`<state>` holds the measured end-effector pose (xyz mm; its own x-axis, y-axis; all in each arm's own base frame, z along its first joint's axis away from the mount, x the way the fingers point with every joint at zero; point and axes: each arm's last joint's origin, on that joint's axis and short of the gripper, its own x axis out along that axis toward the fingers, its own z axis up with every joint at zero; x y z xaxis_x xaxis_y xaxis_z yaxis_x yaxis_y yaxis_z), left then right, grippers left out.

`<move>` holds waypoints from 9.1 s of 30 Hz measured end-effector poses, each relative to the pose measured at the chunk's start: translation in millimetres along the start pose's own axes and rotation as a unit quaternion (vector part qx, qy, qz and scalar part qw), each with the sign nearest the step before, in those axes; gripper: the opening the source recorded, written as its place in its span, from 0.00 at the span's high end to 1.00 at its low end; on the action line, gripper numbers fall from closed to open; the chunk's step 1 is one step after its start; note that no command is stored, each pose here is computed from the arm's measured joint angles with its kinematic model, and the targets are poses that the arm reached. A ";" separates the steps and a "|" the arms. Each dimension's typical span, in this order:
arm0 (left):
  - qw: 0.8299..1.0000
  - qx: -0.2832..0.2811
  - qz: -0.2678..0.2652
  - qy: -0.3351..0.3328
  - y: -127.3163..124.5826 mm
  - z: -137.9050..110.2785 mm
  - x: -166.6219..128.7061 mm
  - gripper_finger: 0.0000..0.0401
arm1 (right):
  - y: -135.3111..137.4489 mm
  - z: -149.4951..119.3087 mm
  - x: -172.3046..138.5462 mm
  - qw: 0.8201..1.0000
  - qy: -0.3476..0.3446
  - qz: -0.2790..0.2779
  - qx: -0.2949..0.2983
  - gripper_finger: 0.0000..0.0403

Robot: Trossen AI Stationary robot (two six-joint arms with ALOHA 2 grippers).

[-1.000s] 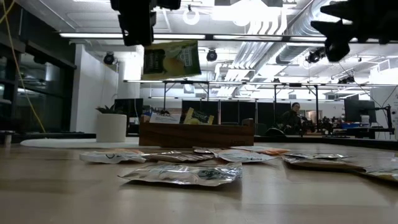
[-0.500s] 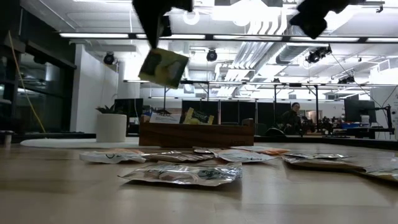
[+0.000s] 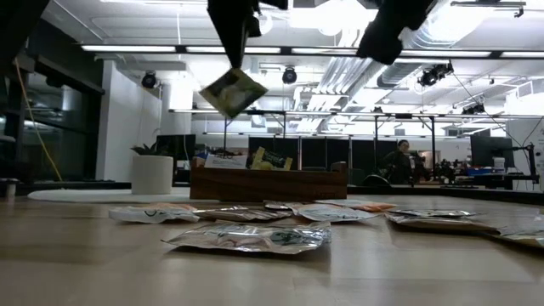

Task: Pick & Place Tea
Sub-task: Put the yellow tea bag into the middle section of the wooden organizer

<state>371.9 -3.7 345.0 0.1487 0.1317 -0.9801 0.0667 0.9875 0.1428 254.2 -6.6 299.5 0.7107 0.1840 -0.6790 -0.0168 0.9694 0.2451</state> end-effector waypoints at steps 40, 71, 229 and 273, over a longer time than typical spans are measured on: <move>0.997 0.011 0.014 -0.071 4.1 6.0 -24.7 1.00 | -36.9 41.7 72.3 0.986 -0.159 0.045 0.036 0.62; 0.996 0.034 -0.003 -0.086 1.0 8.6 -25.3 1.00 | -43.2 41.7 83.5 0.984 -0.162 0.072 -0.027 0.62; 0.829 -0.168 0.062 -0.530 8.9 -198.5 0.0 0.50 | -150.5 -41.4 153.7 0.938 -0.278 -0.059 0.200 1.00; 0.831 -0.165 0.061 -0.528 8.7 -198.5 0.5 0.50 | -135.3 -20.3 69.1 0.972 -0.213 0.003 0.102 0.56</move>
<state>176.7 22.1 318.4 0.9286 0.2550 -0.2694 -0.2605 0.9653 0.0158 291.3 -121.7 205.4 0.9384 0.0639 -0.3397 0.0867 0.9078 0.4104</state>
